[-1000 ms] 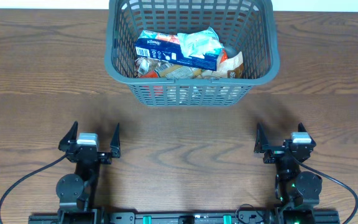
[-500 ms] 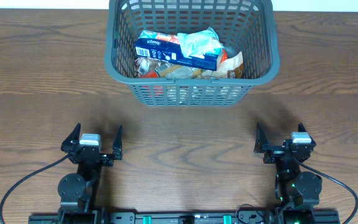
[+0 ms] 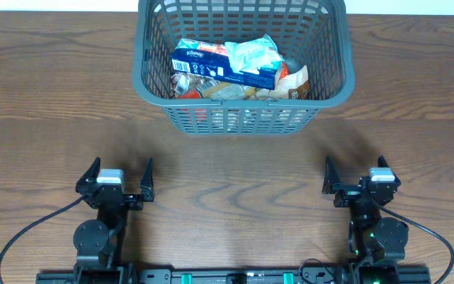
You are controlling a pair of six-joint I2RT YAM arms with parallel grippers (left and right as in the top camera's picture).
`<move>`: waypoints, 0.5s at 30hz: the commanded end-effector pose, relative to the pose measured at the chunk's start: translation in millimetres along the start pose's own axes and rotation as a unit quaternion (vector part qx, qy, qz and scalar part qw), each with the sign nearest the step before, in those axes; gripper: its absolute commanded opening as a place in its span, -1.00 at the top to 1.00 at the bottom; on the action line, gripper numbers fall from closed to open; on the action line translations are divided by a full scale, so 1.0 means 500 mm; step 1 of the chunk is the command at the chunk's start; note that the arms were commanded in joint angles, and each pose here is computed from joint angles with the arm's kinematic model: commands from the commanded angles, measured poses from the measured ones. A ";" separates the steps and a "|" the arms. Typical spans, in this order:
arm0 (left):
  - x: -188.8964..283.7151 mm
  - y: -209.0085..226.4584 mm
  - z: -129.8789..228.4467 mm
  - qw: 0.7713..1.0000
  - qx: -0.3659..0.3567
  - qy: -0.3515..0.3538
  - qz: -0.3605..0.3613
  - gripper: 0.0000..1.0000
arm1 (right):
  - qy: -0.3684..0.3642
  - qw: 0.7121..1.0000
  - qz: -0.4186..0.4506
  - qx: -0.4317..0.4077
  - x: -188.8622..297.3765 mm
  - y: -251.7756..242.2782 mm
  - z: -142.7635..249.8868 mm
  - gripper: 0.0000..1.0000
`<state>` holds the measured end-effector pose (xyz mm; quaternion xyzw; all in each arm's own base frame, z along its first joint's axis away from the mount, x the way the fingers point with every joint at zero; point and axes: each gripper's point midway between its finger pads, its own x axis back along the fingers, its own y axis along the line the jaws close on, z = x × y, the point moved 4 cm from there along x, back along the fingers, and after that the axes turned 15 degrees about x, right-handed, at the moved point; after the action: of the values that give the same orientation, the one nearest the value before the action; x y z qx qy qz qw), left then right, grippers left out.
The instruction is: Pack container
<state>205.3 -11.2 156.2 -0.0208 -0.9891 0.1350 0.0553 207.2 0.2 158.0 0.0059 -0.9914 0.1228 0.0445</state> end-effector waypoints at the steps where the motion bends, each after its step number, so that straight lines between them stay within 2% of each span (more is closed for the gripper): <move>1: 0.000 0.005 0.024 0.995 0.099 0.022 -0.006 -0.96 | 0.001 1.000 0.008 -0.007 0.000 -0.005 0.003 -0.98; 15: 0.000 0.005 0.024 0.992 0.123 0.022 -0.006 -0.97 | 0.001 1.000 0.008 -0.007 0.000 -0.005 0.003 -0.98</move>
<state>205.3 -11.1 156.2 -0.0142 -0.9673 0.2465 0.0572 207.2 0.2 157.9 0.0059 -0.9914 0.1228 0.0447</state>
